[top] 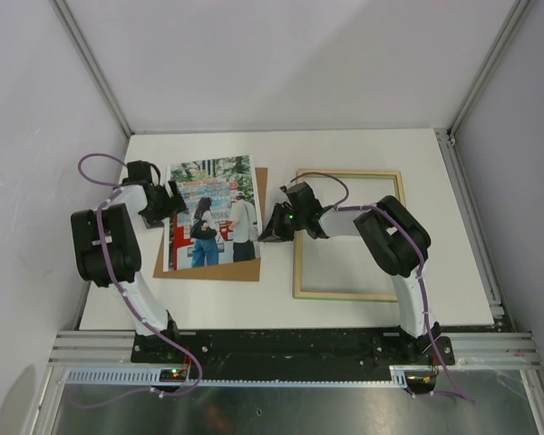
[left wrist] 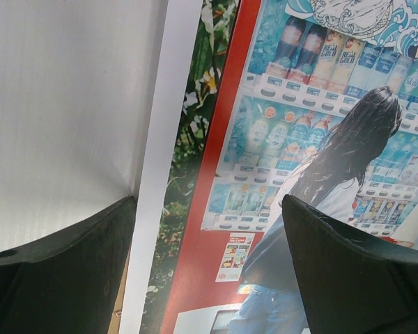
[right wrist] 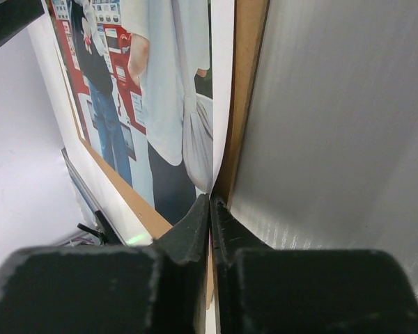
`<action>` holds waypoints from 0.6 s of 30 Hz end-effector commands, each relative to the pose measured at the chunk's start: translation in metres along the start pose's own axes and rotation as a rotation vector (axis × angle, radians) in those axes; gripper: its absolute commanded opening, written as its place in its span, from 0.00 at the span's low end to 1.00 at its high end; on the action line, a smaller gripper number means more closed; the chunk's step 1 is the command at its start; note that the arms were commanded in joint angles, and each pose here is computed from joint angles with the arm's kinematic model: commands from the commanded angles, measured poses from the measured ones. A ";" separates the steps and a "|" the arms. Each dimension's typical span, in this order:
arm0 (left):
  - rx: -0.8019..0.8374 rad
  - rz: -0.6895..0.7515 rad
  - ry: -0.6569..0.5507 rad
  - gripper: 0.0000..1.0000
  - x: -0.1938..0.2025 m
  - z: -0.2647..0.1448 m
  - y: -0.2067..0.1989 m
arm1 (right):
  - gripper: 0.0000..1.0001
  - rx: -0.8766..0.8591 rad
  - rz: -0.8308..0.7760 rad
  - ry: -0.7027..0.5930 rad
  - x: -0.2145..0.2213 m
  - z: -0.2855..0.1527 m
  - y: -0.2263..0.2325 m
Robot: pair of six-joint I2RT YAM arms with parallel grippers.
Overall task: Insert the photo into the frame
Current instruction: Move the photo to the backboard.
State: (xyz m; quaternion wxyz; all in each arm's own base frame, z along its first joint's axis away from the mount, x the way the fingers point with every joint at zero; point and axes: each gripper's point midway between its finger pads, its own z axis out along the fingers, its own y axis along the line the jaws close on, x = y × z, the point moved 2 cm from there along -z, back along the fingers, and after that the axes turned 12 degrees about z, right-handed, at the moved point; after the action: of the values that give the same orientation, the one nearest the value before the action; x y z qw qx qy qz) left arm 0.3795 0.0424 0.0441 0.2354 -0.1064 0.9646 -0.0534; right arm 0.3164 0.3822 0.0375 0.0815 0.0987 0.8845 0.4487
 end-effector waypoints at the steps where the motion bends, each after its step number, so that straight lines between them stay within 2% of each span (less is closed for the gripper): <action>1: 0.043 -0.028 0.036 0.91 0.012 -0.002 -0.011 | 0.02 0.094 -0.013 0.009 0.011 -0.007 -0.019; 5: 0.042 -0.040 -0.024 0.91 -0.004 -0.018 -0.015 | 0.00 0.027 -0.085 -0.043 0.001 -0.025 0.017; 11: 0.046 -0.077 -0.156 0.92 -0.037 -0.056 -0.022 | 0.00 -0.070 -0.203 -0.149 -0.011 -0.079 0.080; 15: 0.092 -0.122 -0.193 0.92 -0.041 -0.073 -0.034 | 0.00 -0.052 -0.218 -0.158 -0.007 -0.106 0.087; 18: 0.134 -0.105 -0.194 0.92 -0.036 -0.078 -0.050 | 0.00 -0.013 -0.225 -0.169 -0.002 -0.120 0.080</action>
State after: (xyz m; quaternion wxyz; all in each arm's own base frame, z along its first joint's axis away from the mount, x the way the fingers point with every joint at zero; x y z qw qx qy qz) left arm 0.3820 0.0292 0.1109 0.3040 -0.1502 0.9372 -0.0821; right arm 0.3063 0.3542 0.1654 0.1921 0.0404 0.8641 0.4634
